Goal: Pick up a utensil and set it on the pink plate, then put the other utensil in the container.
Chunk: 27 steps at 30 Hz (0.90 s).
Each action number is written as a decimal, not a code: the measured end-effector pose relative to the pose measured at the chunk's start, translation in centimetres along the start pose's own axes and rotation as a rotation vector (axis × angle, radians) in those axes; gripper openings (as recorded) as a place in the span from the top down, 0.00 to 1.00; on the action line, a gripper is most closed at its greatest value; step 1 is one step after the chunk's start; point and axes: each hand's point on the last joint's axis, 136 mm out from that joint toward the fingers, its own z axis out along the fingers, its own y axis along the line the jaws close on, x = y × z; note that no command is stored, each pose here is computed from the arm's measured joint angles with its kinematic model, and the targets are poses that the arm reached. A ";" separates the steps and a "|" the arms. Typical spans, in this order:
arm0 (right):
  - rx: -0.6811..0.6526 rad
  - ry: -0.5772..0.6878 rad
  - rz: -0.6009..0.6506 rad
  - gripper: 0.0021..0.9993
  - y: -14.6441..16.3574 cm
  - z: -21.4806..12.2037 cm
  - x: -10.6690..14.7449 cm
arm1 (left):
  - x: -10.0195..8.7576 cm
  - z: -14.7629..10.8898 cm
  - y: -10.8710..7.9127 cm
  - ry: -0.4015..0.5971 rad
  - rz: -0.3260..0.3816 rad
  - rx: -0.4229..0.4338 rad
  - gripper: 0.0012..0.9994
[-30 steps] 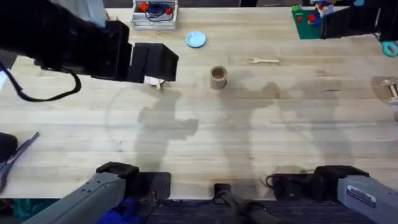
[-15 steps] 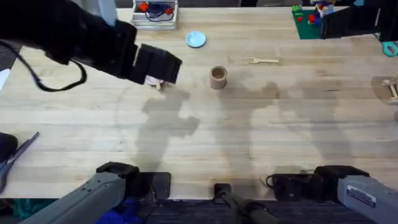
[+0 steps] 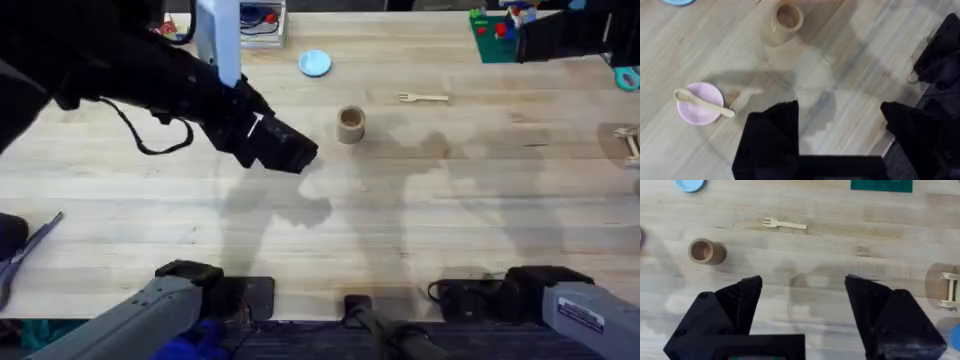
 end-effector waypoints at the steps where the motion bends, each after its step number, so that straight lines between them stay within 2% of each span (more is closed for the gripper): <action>1: 0.000 0.000 0.000 0.00 0.0 0.0 0.0 | -0.1 0.0 -0.1 -0.007 0.011 0.007 0.01; 9: 0.000 0.000 0.000 0.00 0.0 0.0 0.0 | -0.1 0.1 -0.1 -0.027 0.218 0.030 0.01; 10: 0.000 0.000 0.000 0.00 0.0 0.0 0.0 | 0.2 0.2 0.2 -0.031 0.230 0.034 0.01; 11: 0.000 0.000 0.000 0.00 0.0 0.0 0.0 | 1.4 0.6 1.1 -0.053 0.238 0.056 0.00; 16: 0.000 0.000 0.000 0.00 0.0 0.0 0.0 | 3.2 0.7 2.7 -0.173 0.247 0.091 0.00; 21: 0.000 0.000 0.000 0.00 0.0 0.0 0.0 | 3.6 0.9 4.3 -0.304 0.271 0.072 0.01; 27: 0.000 0.000 -0.003 0.00 0.0 0.0 0.0 | 3.1 1.1 4.7 -0.378 0.335 0.062 0.01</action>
